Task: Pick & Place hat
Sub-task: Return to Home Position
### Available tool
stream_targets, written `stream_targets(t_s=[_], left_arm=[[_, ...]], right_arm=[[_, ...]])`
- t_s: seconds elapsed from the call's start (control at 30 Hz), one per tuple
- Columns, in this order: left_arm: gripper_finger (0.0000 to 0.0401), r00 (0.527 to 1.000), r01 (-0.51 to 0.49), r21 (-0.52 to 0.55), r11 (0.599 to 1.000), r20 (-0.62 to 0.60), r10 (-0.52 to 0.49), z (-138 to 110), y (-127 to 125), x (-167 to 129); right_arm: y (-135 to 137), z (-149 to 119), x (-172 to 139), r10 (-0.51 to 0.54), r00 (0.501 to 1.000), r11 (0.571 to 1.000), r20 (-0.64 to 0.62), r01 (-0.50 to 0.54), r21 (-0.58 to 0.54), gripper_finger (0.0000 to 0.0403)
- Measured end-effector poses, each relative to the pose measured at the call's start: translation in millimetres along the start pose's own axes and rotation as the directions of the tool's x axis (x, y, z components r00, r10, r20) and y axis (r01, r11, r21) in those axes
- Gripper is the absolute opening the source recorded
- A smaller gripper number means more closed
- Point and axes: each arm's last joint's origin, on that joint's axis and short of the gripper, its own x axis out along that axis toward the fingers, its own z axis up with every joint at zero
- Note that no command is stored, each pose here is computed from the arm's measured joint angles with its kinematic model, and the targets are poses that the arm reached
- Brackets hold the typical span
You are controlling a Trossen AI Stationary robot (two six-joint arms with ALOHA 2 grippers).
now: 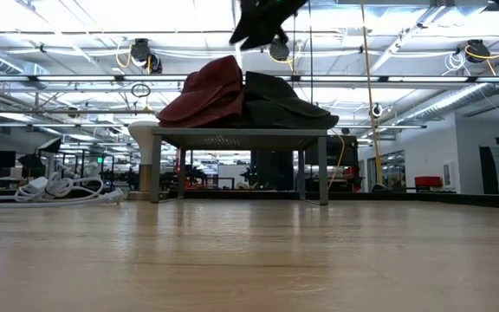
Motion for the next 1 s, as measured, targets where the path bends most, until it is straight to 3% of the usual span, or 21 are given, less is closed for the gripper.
stream_targets(t_s=[0.33, 0.47, 0.63, 0.8, 1.0], left_arm=[[0.0186, 1.000, 0.005, 0.058, 0.998, 0.019, -0.006, 2, -1, 0], [0.0186, 1.000, -0.017, 0.141, 0.990, 0.024, 0.014, 1, -1, -1], [0.0186, 0.991, -0.127, 0.210, 0.969, 0.071, 0.114, -8, 4, -7], [0.0187, 0.979, -0.171, 0.250, 0.953, 0.149, 0.136, -28, 12, -11], [0.0186, 0.977, -0.161, 0.250, 0.955, 0.174, 0.119, -60, 26, -12]], right_arm=[[32, 16, -57, 0.100, 0.995, 0.993, 0.022, -0.101, 0.068, 0.0210], [55, 14, -74, 0.166, 0.986, 0.986, -0.012, -0.166, 0.018, 0.0210], [89, 6, -89, 0.256, 0.964, 0.958, -0.076, -0.264, -0.115, 0.0210], [117, -8, -96, 0.325, 0.942, 0.929, -0.090, -0.335, -0.157, 0.0210], [132, -57, -102, 0.390, 0.921, 0.920, 0.012, -0.389, -0.048, 0.0210]])
